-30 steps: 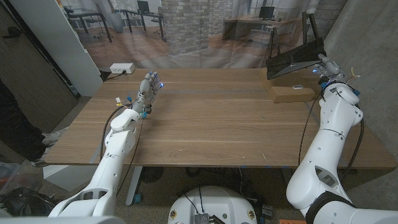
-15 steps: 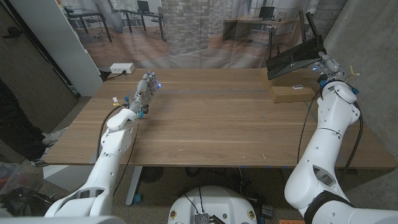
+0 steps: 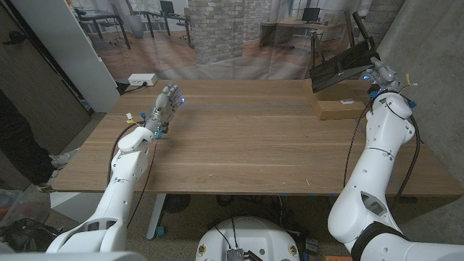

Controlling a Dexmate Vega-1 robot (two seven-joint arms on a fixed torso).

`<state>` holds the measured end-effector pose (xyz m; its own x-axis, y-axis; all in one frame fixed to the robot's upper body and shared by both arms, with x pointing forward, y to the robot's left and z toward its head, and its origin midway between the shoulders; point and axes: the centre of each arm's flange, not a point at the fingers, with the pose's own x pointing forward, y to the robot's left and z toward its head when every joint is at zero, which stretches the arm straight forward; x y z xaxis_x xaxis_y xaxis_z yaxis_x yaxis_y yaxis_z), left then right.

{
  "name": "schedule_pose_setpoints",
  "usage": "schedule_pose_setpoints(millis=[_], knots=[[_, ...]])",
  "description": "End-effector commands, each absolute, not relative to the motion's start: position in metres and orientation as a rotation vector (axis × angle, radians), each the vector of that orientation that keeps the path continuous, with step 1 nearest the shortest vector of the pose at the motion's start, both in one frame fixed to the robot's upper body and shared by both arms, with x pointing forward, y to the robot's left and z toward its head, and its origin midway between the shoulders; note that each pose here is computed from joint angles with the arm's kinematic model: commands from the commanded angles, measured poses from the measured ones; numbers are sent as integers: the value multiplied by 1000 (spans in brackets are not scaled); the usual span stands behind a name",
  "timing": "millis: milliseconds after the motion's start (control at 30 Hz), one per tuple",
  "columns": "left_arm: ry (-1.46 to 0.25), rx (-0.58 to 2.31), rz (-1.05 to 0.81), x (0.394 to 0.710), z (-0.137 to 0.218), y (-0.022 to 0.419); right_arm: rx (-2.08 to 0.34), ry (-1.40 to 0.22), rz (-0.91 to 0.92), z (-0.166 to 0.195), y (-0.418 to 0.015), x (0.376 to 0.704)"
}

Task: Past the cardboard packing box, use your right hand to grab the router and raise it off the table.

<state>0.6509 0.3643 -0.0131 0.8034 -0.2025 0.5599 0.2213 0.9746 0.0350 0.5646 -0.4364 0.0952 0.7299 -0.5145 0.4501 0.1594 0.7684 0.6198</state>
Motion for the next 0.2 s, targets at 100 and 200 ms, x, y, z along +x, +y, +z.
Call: schedule_pose_setpoints(millis=[100,200], knots=[[-581,-29,-264,651,-19,379,585,-665,-437,88,-421,545],[-584,-32,-267,653,-18,381,578,-666,-439,90,-418,544]])
